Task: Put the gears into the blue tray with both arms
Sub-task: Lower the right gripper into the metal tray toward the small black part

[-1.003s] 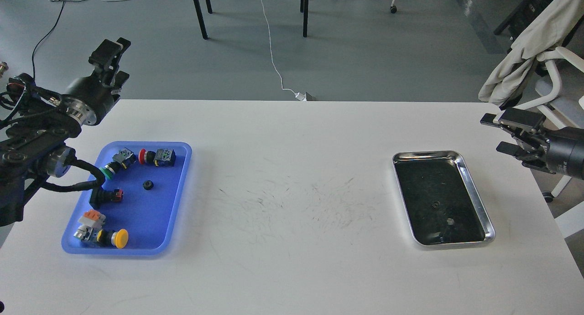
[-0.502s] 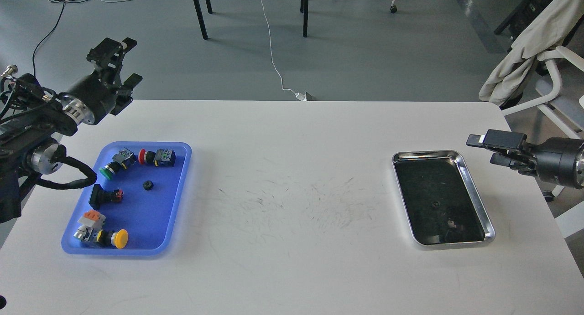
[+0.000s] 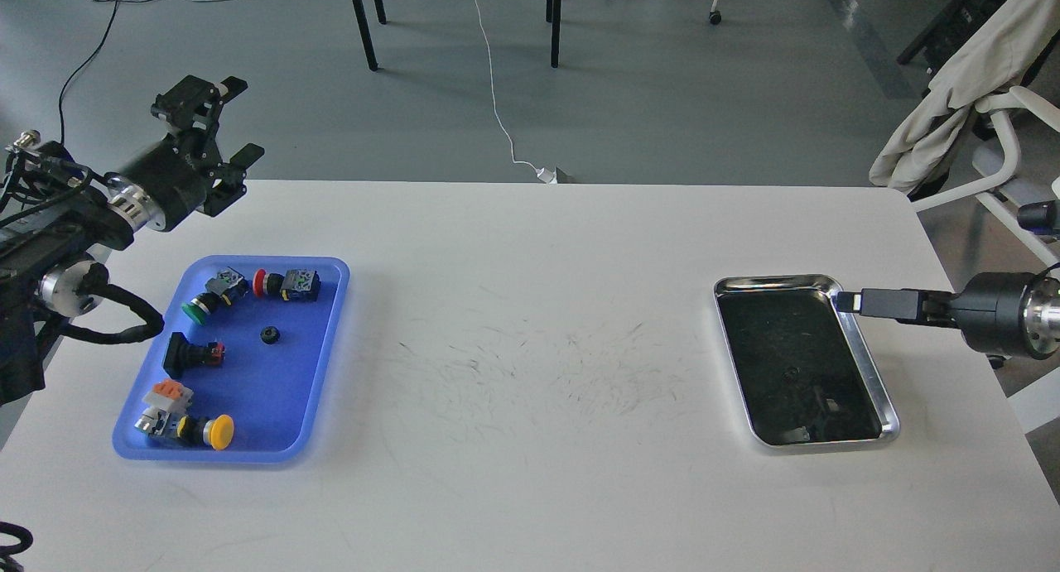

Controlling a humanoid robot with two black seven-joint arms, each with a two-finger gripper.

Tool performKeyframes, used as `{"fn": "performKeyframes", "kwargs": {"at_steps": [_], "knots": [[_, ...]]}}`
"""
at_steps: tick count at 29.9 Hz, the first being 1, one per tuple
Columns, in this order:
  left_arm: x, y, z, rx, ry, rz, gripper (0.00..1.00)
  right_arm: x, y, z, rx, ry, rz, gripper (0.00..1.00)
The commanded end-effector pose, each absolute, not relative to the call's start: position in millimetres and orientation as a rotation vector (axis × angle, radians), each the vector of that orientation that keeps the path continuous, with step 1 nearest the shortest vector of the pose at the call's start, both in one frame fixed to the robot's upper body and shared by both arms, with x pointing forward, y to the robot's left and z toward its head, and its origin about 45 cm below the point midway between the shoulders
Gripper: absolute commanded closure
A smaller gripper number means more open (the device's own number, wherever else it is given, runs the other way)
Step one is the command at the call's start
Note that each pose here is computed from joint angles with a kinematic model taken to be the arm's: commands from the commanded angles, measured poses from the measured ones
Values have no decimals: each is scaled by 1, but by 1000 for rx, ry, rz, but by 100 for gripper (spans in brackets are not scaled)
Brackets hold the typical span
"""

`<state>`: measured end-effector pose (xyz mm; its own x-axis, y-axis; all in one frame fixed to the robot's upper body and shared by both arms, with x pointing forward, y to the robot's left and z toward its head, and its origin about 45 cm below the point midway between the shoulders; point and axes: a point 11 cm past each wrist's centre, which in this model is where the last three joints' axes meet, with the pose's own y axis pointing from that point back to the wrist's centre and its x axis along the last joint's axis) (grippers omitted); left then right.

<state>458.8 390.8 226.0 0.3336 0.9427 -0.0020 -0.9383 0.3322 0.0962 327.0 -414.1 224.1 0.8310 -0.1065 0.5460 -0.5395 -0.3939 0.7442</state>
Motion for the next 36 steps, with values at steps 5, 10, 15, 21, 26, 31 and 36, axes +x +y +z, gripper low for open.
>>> {"fn": "performKeyframes", "kwargs": {"at_steps": [5,10,15,21,26,31,36], "knots": [[464,387,227,-12,122,1273,2,329,-414,226,1939,-484,518,3],[466,376,226,-36,128,1258,2,332,-404,218,1940,-442,538,3],[467,372,224,-34,129,1251,1,333,-403,210,1900,-385,570,3],[466,372,224,-40,127,1252,1,325,-396,200,1882,-224,601,5],[466,373,224,-40,126,1254,1,327,-386,196,1850,-115,635,5],[466,374,224,-39,125,1255,1,333,-375,192,1819,-38,673,7],[467,373,225,-45,127,1256,1,333,-376,180,1735,85,707,10]]}}
